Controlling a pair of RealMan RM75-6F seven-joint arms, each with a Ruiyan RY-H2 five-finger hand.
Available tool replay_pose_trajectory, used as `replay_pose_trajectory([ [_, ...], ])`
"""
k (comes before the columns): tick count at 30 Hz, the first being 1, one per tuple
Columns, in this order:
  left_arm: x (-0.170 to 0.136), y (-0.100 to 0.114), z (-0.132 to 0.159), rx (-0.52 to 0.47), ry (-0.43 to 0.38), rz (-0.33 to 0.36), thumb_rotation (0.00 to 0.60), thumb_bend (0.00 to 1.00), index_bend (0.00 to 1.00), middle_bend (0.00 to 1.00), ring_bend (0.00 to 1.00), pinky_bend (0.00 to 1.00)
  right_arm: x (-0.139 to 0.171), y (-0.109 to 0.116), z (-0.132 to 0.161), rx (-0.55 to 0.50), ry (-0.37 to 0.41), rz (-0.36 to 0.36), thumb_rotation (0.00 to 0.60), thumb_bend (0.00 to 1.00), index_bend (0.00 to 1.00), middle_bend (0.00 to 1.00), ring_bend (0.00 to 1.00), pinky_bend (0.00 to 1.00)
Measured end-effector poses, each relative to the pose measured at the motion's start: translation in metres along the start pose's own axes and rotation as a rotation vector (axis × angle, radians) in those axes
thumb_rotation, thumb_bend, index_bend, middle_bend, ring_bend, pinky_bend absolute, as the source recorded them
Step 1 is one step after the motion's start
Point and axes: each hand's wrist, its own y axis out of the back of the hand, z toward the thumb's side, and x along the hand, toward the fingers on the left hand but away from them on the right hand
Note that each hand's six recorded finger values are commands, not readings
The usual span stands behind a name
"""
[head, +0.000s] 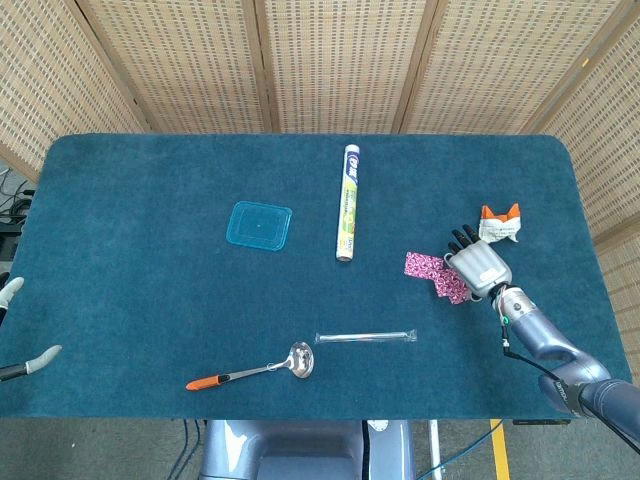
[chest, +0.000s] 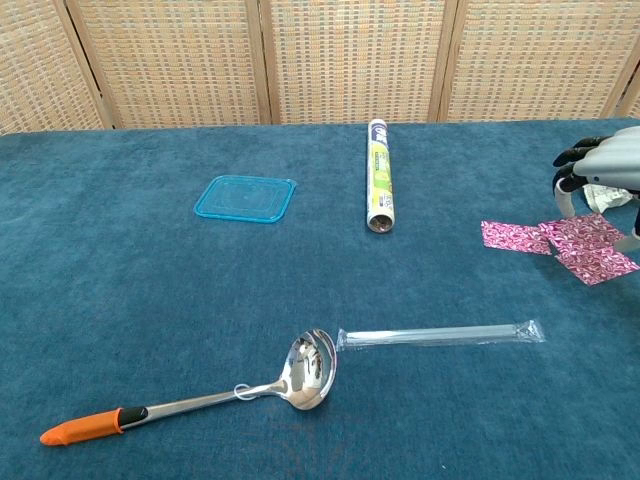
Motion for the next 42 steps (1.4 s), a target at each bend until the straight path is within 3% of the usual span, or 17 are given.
replay_pose_trajectory([
  [12,-0.005,0.002,0.002,0.006,0.008,0.006,0.199,0.00,0.02,0.00,0.00,0.00,-0.003,-0.018,-0.011,0.000,-0.005,0.025,0.600,0.31,0.47,0.24,0.00,0.00],
  [15,-0.005,0.002,0.002,0.007,0.008,0.007,0.202,0.00,0.02,0.00,0.00,0.00,-0.004,-0.020,-0.013,-0.002,-0.005,0.027,0.600,0.27,0.47,0.23,0.00,0.00],
  [22,-0.006,0.002,0.003,0.009,0.009,0.006,0.202,0.00,0.02,0.00,0.00,0.00,-0.005,-0.026,-0.019,-0.006,-0.014,0.038,0.600,0.21,0.40,0.21,0.00,0.00],
  [42,-0.007,0.002,0.003,0.008,0.012,0.008,0.201,0.00,0.02,0.00,0.00,0.00,-0.008,-0.027,-0.019,-0.010,-0.024,0.049,0.600,0.21,0.30,0.17,0.00,0.00],
])
